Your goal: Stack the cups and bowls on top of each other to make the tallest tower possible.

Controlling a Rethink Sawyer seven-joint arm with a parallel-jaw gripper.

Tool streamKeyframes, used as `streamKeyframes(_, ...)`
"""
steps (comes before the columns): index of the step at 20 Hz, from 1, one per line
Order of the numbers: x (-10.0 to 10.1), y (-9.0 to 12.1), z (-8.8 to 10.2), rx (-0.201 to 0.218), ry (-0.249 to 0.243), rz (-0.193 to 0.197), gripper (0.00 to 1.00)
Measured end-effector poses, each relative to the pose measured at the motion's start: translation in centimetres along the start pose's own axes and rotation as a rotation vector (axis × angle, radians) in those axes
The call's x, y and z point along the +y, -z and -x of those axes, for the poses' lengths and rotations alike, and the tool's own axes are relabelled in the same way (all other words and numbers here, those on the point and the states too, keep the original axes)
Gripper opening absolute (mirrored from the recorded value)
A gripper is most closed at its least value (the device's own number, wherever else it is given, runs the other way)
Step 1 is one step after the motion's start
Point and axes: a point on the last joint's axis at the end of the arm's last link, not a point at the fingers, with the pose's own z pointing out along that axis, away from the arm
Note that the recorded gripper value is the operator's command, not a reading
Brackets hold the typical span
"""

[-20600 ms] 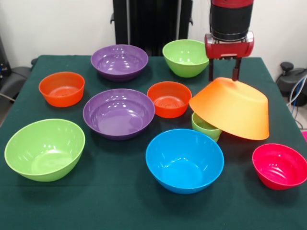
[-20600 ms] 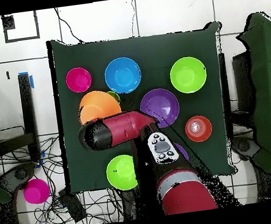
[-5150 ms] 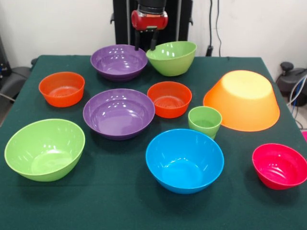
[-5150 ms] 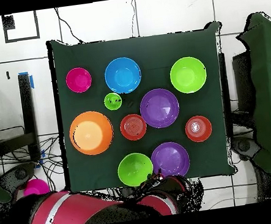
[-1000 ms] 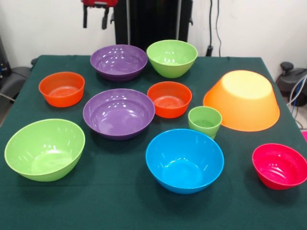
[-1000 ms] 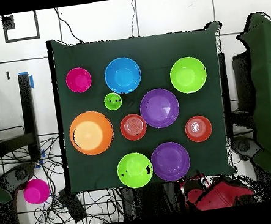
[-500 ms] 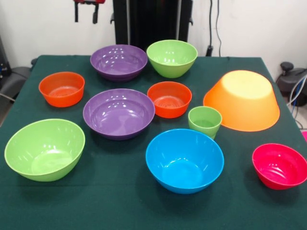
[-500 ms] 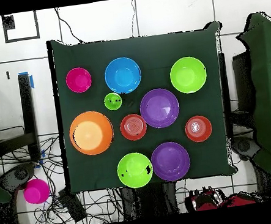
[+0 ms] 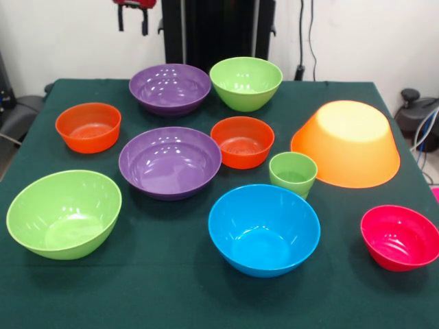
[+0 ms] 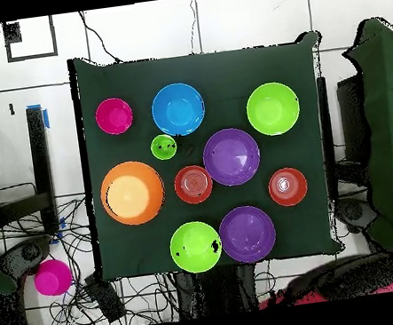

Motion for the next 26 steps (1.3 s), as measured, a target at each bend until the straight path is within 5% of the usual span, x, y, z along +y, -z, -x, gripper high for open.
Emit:
streamKeyframes(4, 1.4, -0.2, -0.5, 0.0, 0.035, 0.006, 1.0)
streamKeyframes(5, 1.7, 0.0, 0.0, 0.005, 0.093, -0.009, 1.0)
streamKeyframes(10, 2.5, 1.0, 0.8, 0.021, 0.21, -0.045, 1.0)
streamKeyframes(16, 2.4, 1.8, 0.5, 0.021, 0.24, -0.058, 1.0)
streamKeyframes(18, 2.4, 1.9, 0.5, 0.015, 0.247, -0.055, 1.0)
streamKeyframes(23, 3.5, 2.6, 0.8, 0.008, 0.352, -0.017, 1.0)
streamKeyframes(26, 4.8, 3.4, 1.8, -0.011, 0.47, 0.019, 1.0)
